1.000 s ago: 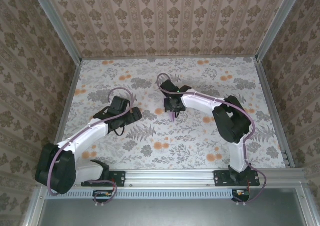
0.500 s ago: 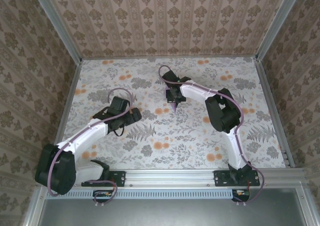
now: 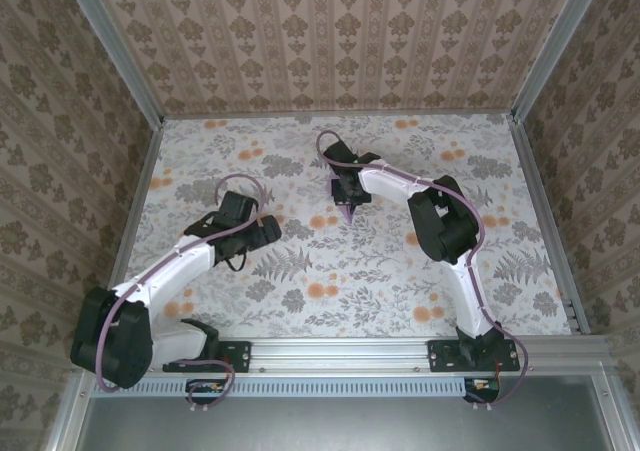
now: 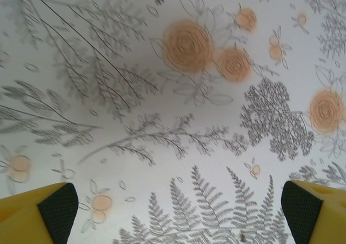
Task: Fold a paper plane with a square sheet of paper (pick it up from the middle)
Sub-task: Move the paper plane to the top-center of the table, then reset both arms
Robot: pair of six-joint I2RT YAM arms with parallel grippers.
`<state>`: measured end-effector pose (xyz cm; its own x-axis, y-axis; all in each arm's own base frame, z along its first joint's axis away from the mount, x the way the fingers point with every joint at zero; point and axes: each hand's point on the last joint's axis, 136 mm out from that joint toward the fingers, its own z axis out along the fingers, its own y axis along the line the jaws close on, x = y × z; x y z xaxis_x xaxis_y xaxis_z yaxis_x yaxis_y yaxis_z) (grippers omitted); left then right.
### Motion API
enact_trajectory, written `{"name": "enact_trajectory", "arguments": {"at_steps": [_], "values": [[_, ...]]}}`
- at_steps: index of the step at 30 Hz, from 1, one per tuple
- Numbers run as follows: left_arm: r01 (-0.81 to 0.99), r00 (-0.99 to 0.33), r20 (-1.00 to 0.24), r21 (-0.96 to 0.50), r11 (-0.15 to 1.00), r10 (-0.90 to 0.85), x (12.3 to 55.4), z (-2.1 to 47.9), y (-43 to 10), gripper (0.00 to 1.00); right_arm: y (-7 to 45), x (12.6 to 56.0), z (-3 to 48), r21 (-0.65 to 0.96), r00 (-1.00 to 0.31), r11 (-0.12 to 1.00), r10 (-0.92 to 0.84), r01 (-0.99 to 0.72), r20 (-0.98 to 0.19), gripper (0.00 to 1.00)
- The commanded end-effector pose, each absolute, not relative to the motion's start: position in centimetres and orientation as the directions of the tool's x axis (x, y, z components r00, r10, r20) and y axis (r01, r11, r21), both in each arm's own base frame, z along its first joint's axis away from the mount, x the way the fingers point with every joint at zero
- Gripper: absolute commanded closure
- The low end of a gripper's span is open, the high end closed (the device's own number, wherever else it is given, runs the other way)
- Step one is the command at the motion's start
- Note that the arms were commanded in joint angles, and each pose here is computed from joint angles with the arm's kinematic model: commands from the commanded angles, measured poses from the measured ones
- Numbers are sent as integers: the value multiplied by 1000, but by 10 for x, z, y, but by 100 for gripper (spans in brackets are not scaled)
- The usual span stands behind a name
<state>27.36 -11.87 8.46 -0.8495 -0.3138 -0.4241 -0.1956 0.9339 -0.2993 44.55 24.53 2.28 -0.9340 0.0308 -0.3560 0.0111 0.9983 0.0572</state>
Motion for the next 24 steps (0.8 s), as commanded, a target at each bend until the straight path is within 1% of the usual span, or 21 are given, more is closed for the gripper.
{"name": "enact_trajectory", "arguments": {"at_steps": [1,7,9,12,16,19,20,21,24], "values": [[-177,-809,-514,-250,952,-285,292,117,-103,0,244,443,67,83,-922,996,54,23,-384,71],[-212,-722,-639,-162,964,-267,317,157,-66,0,229,445,154,125,-841,991,104,44,-531,54],[-247,-685,-676,-137,959,-273,323,166,-48,0,215,442,177,118,-802,991,124,67,-585,43],[-278,-637,-715,-136,951,-288,330,173,-26,0,183,436,205,102,-728,987,159,123,-666,32],[-311,-572,-764,-136,941,-299,333,172,2,0,128,423,226,68,-608,974,189,217,-771,17],[-325,-518,-810,-111,939,-274,335,166,21,0,79,406,232,26,-506,947,193,319,-841,2],[-332,-502,-824,-99,938,-264,336,162,27,0,61,399,230,6,-473,933,188,361,-861,0],[-351,-492,-829,-88,932,-264,335,155,34,0,42,393,234,5,-428,915,193,403,-883,0],[-350,-471,-847,-76,934,-246,341,142,40,0,1,380,212,17,-380,880,222,476,-898,0]]}}
